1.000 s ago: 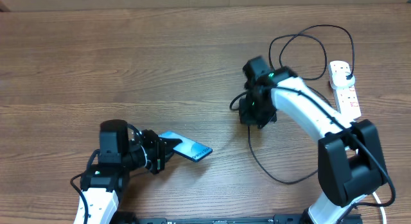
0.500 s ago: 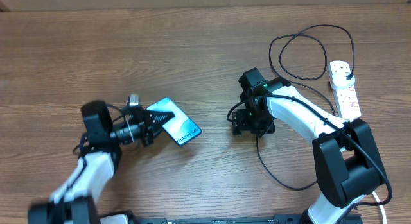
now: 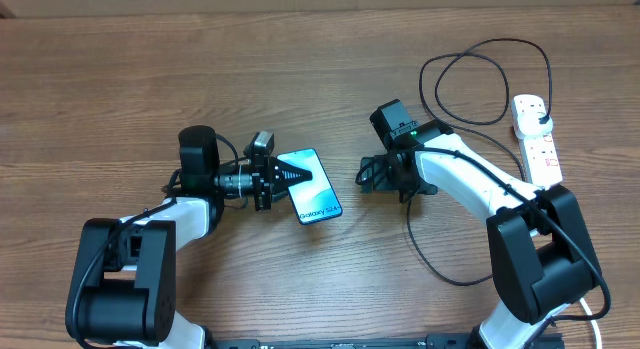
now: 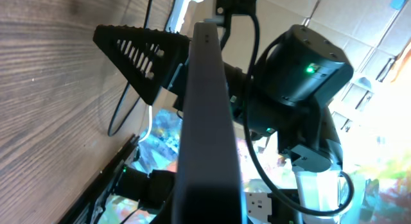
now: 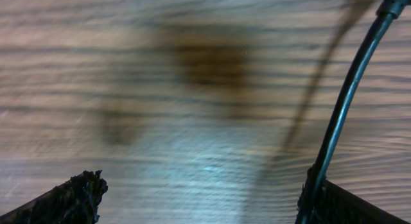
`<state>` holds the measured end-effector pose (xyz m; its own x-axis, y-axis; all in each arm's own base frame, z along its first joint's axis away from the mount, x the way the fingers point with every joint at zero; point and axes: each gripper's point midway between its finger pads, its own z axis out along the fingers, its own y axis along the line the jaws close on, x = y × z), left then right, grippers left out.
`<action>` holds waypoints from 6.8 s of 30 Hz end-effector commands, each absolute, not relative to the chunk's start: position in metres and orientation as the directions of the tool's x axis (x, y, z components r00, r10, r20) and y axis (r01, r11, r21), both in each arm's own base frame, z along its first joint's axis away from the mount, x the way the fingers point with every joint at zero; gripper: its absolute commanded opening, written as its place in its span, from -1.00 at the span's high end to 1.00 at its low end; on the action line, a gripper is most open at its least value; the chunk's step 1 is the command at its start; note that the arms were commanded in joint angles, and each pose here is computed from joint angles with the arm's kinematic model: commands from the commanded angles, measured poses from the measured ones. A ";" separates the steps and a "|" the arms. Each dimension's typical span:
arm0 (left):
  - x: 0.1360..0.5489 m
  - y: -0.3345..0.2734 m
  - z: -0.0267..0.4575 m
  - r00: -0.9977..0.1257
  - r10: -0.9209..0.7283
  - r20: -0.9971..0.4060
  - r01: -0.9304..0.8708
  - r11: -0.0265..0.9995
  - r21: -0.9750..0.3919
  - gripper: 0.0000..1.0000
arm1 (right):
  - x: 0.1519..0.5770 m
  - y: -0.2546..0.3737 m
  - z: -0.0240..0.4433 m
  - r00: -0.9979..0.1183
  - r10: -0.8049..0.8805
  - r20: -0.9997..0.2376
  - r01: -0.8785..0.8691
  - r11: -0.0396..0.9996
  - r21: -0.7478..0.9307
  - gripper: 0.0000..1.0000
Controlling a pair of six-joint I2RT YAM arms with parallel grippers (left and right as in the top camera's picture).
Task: Plug charger to phone and switch on socket
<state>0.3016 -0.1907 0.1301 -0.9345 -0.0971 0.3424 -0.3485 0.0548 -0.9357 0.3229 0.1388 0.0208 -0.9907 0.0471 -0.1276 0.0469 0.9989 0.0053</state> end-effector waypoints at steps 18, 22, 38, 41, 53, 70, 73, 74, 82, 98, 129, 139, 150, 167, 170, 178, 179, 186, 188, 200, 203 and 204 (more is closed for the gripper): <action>0.308 -0.179 0.142 -0.951 -0.082 0.300 -0.303 0.030 -0.953 0.92 | 0.318 0.081 0.036 -0.962 0.179 -0.206 0.233 0.931 -0.280 -1.00; 0.308 -0.179 0.142 -0.950 -0.081 0.300 -0.303 0.030 -0.952 0.92 | 0.305 0.094 0.031 -0.983 0.143 -0.111 0.165 0.961 -0.221 -0.99; 0.307 -0.179 0.142 -0.951 -0.077 0.300 -0.303 0.029 -0.953 0.92 | 0.354 0.078 0.027 -0.857 0.490 -0.159 0.488 0.871 0.052 -0.63; 0.308 -0.179 0.142 -0.951 -0.080 0.300 -0.303 0.030 -0.953 0.92 | 0.358 0.069 0.023 -0.839 0.527 -0.134 0.520 0.850 0.084 -0.54; 0.306 -0.179 0.143 -0.954 -0.067 0.293 -0.296 0.028 -0.955 0.92 | 0.348 0.071 0.000 -0.850 0.522 -0.067 0.517 0.852 0.079 -0.21; 0.304 -0.179 0.144 -0.954 -0.055 0.294 -0.296 0.025 -0.955 0.92 | 0.311 0.074 -0.043 -0.846 0.519 0.120 0.521 0.853 -0.019 0.41; 0.305 -0.179 0.143 -0.954 -0.060 0.294 -0.296 0.026 -0.955 0.92 | 0.306 0.073 -0.042 -0.843 0.520 0.136 0.521 0.853 -0.034 0.42; 0.305 -0.179 0.143 -0.954 -0.062 0.294 -0.296 0.027 -0.955 0.91 | 0.304 0.073 -0.042 -0.842 0.520 0.140 0.520 0.853 -0.038 0.41; 0.307 -0.179 0.142 -0.953 -0.078 0.294 -0.297 0.030 -0.954 0.91 | 0.303 0.073 -0.041 -0.842 0.518 0.149 0.519 0.854 -0.039 0.92; 0.300 -0.179 0.147 -0.957 -0.028 0.287 -0.288 0.018 -0.958 0.91 | 0.308 0.144 0.102 -0.996 0.087 0.028 0.090 0.871 0.484 0.92; 0.319 -0.210 0.218 -0.992 0.124 -0.006 0.006 -0.002 -1.000 0.92 | 0.157 0.238 0.230 -0.865 -0.424 -0.268 -0.484 0.566 0.667 0.92; 0.327 -0.205 0.217 -0.997 0.080 -0.017 0.017 0.002 -1.000 0.92 | 0.142 0.259 0.252 -0.938 -0.331 -0.099 -0.269 0.518 0.812 0.92; 0.326 -0.204 0.217 -0.993 0.087 0.073 -0.073 0.008 -0.997 0.92 | 0.154 0.250 0.214 -0.954 -0.288 -0.078 -0.257 0.661 0.705 0.92; 0.331 -0.205 0.216 -0.995 0.057 0.077 -0.076 0.011 -0.997 0.92 | 0.148 0.258 0.213 -0.940 -0.326 -0.104 -0.303 0.652 0.695 0.92; 0.336 -0.206 0.213 -0.995 0.027 0.101 -0.100 0.017 -0.995 0.92 | 0.148 0.258 0.212 -0.938 -0.330 -0.107 -0.308 0.651 0.694 0.92; 0.338 -0.206 0.212 -0.994 0.014 0.107 -0.107 0.019 -0.994 0.92 | 0.156 0.243 0.199 -0.927 -0.346 -0.146 -0.361 0.714 0.601 0.92; 0.338 -0.206 0.212 -0.995 0.015 0.100 -0.099 0.019 -0.995 0.92 | 0.157 0.242 0.198 -0.927 -0.344 -0.147 -0.361 0.721 0.592 0.92; 0.335 -0.206 0.211 -0.999 0.032 0.043 -0.042 0.016 -0.999 0.92 | 0.151 0.243 0.198 -0.884 -0.426 -0.193 -0.453 0.676 0.581 0.92; 0.335 -0.206 0.211 -0.999 0.032 0.037 -0.036 0.016 -0.999 0.92 | 0.147 0.243 0.197 -0.869 -0.454 -0.197 -0.477 0.664 0.576 0.92; 0.328 -0.210 0.212 -0.996 0.070 -0.061 0.062 0.006 -0.998 0.92 | 0.139 0.251 0.191 -0.833 -0.504 -0.228 -0.544 0.673 0.501 0.92; 0.328 -0.212 0.212 -0.994 0.068 -0.090 0.091 0.005 -0.996 0.92 | 0.143 0.251 0.190 -0.845 -0.482 -0.231 -0.529 0.691 0.493 0.92; 0.329 -0.212 0.212 -0.994 0.065 -0.090 0.091 0.006 -0.996 0.92 | 0.145 0.250 0.190 -0.851 -0.472 -0.230 -0.521 0.701 0.487 0.92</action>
<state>0.3299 -0.2082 0.2037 -0.9995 0.0319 0.0028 -0.0022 0.0196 -0.9998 0.1385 0.2517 0.1913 -0.8399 -0.4959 -0.2205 -0.5321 0.6728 0.5140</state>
